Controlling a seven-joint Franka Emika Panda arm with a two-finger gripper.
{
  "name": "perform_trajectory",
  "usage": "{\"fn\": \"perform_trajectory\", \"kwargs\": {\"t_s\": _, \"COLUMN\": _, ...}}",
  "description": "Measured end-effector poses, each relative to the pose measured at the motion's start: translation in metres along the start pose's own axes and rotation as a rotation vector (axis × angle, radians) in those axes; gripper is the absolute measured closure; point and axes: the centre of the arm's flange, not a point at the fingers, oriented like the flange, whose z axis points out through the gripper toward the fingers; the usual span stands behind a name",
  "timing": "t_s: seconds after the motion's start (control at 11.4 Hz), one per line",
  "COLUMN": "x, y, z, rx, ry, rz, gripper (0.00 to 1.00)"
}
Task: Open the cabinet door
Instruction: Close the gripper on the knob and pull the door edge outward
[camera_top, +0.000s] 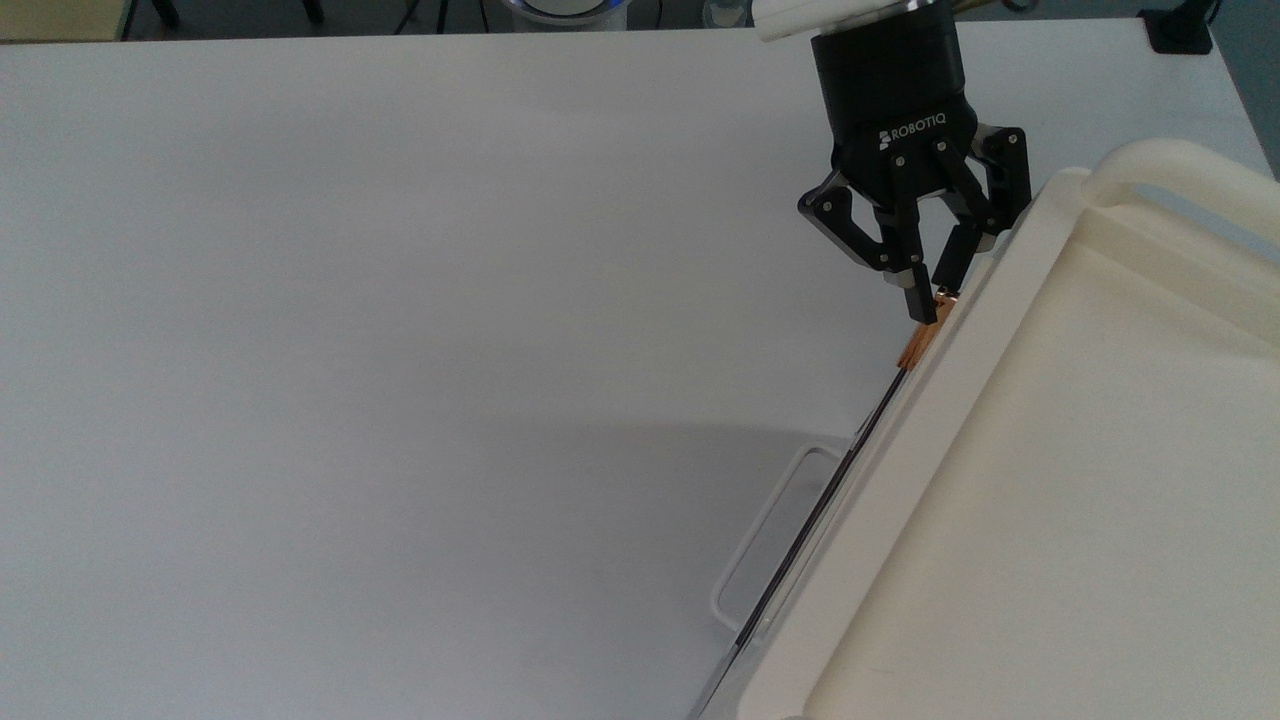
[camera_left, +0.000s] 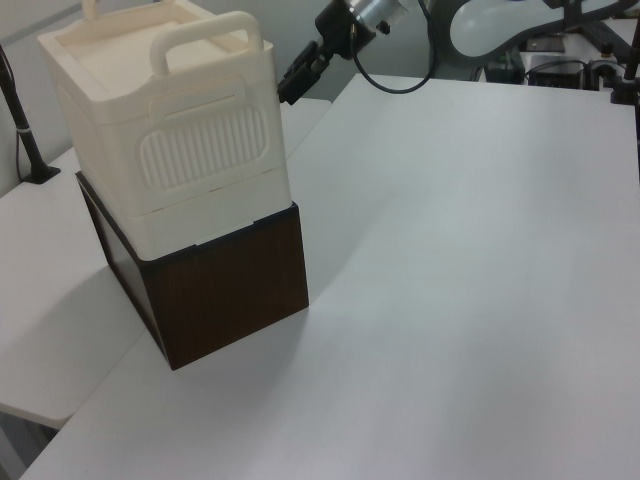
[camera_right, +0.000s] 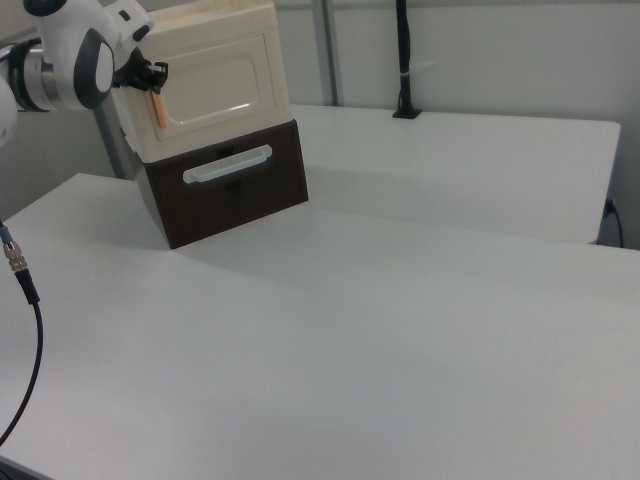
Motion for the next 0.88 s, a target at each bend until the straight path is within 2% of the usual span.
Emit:
{"fn": "perform_trajectory", "kwargs": {"t_s": 0.53, "x": -0.002, "y": 0.005, "z": -0.002, "rx": -0.005, "ry": -0.004, "rz": 0.005, "gripper": 0.84}}
{"fn": "perform_trajectory", "kwargs": {"t_s": 0.88, "x": -0.008, "y": 0.026, "z": -0.013, "rx": -0.038, "ry": -0.014, "rz": 0.018, "gripper": 0.85}}
